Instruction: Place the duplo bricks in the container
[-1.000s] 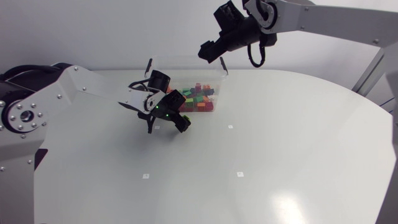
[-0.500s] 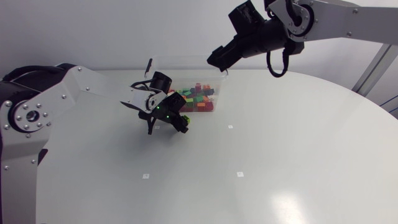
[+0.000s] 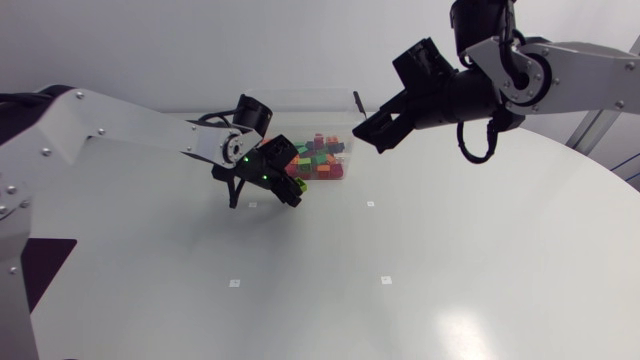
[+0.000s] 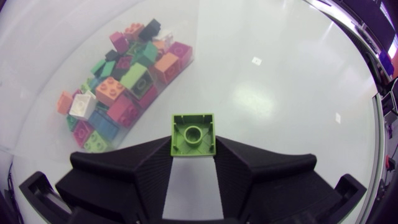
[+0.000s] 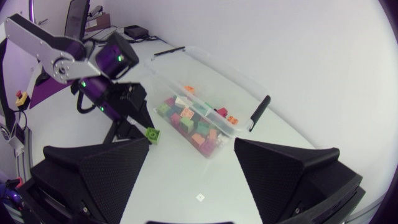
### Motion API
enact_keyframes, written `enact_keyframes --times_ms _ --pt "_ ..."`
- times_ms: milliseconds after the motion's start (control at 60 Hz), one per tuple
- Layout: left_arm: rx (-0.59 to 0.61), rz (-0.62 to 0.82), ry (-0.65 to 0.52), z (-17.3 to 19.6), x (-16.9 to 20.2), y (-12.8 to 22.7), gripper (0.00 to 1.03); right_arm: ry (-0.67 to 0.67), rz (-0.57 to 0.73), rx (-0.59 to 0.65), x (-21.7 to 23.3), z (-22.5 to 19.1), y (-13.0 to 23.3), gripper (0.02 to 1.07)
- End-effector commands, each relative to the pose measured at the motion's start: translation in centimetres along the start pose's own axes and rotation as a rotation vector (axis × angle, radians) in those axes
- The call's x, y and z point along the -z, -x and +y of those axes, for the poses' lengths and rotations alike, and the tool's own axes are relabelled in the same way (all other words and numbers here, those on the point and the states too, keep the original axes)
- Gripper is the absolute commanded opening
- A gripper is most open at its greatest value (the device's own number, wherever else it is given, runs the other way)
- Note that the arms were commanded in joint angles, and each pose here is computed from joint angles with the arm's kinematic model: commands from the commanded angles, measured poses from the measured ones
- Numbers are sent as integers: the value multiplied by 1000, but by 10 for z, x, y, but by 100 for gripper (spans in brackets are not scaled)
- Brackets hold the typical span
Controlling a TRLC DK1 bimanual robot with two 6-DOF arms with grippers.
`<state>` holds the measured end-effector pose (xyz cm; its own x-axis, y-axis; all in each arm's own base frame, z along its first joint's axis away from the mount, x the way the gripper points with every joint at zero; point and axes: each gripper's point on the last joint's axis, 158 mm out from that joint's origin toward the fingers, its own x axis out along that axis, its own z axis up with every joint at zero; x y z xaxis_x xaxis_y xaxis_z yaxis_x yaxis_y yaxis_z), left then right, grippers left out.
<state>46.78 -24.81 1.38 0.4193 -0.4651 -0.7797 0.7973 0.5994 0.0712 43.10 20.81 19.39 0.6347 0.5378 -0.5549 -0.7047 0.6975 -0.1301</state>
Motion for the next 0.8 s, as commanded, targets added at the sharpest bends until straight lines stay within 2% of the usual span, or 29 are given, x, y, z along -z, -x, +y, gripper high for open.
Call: enact_keyframes --times_ms 0,217,433,583,783 --pt "-19 -55 -13 6 -20 34 28 9 22 -7 18 3 0 101" --pt "-58 -148 -20 22 -58 84 28 0 62 -24 50 15 -2 101" --pt "-107 -232 -28 46 -99 113 28 -1 98 -45 73 26 -7 101" --pt "-126 -292 -24 58 -129 121 28 16 125 -59 85 37 -10 101" --pt "-148 -336 15 83 -154 110 28 37 148 -72 96 47 -14 101"
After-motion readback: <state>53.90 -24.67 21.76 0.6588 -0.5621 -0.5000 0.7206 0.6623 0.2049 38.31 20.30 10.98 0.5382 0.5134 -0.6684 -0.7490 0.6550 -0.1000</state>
